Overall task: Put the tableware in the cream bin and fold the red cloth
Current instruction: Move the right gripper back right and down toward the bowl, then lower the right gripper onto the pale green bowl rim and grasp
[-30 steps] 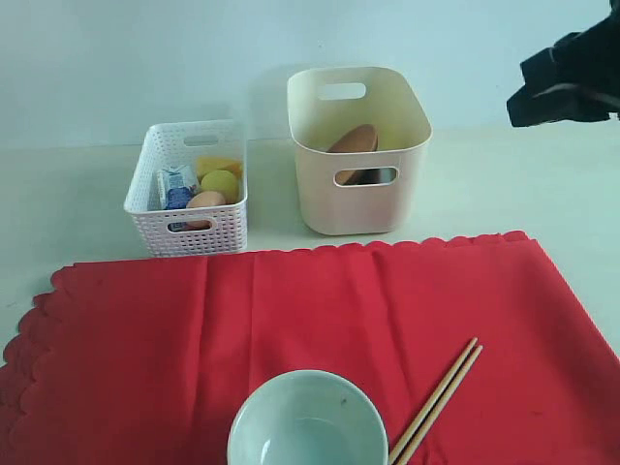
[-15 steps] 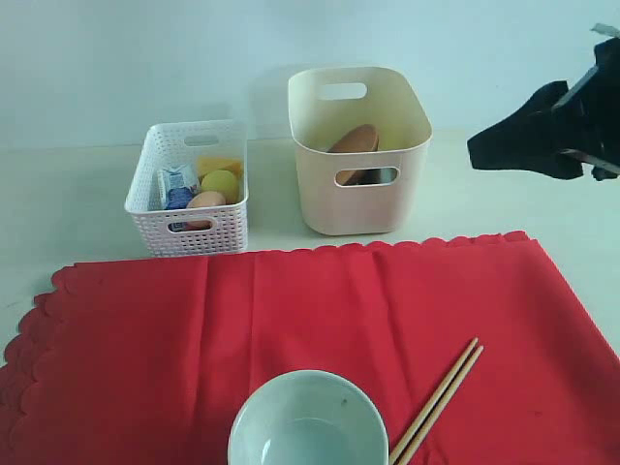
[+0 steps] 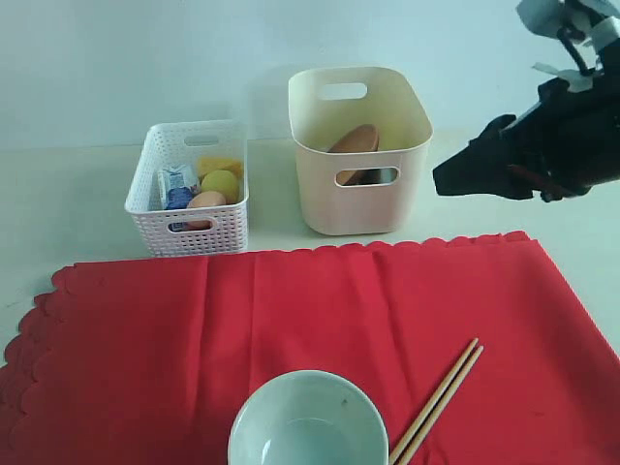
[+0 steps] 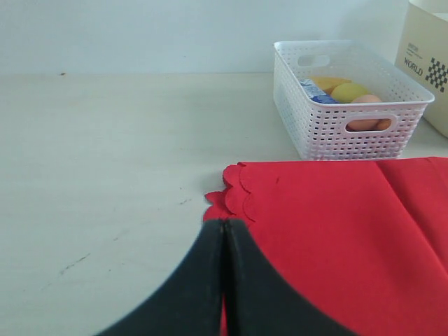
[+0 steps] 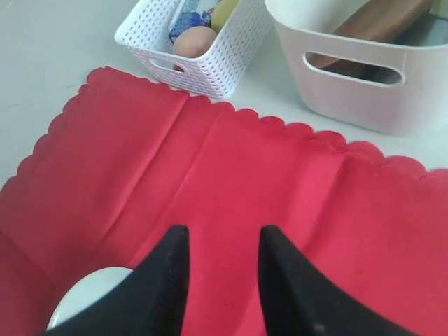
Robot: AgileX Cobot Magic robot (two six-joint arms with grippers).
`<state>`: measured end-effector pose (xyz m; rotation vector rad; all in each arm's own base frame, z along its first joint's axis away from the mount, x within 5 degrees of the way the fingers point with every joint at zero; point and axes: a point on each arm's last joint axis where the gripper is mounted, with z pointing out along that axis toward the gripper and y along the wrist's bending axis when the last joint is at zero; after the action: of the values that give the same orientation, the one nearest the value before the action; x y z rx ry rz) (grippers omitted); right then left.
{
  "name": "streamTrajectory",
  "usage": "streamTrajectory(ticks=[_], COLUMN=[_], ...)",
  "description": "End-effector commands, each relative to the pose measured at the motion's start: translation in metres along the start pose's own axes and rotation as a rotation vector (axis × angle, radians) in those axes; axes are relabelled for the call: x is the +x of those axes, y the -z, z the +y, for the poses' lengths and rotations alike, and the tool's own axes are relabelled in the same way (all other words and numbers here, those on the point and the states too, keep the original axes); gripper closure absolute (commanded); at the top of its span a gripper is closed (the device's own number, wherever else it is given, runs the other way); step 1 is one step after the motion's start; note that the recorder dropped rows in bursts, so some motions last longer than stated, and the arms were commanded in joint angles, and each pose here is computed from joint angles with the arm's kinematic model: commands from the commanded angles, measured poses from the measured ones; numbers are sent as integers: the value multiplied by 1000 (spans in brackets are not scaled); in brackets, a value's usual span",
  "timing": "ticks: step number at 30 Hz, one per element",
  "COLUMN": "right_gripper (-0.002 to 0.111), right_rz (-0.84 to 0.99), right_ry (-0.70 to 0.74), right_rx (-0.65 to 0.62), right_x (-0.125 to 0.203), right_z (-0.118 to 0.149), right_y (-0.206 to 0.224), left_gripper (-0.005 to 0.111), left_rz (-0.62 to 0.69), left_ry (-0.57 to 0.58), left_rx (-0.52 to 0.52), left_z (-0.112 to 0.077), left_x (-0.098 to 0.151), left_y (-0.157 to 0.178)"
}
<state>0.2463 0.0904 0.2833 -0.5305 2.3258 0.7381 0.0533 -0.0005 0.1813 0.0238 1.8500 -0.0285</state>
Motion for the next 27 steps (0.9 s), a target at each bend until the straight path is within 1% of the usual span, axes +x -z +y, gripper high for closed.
streamTrajectory(ticks=[1,3,8,10,16,22,27], right_gripper=[75,74,62,62,62,62,62], right_rz=[32,47,95,127,222,359,459], right_ry=[-30,-16,62,105,163,247,313], right_rx=[-13,-20,-59,-58,-81,-25,-22], right_x=[3,4,9,13,25,43,58], right_z=[-6,-4,13,18,32,37,45], right_y=[-14,-20,-39,-47,-70,-93,-110], left_gripper=[107,107,107,107,107,107,107], left_rz=[-12,-12,-12,-12,-12,-12,-12], left_ry=[7,7,7,7,7,7,7], left_rx=[1,1,1,1,1,1,1], left_z=[0,0,0,0,0,0,0], left_x=[0,0,0,0,0,0,0], left_y=[0,0,0,0,0,0,0])
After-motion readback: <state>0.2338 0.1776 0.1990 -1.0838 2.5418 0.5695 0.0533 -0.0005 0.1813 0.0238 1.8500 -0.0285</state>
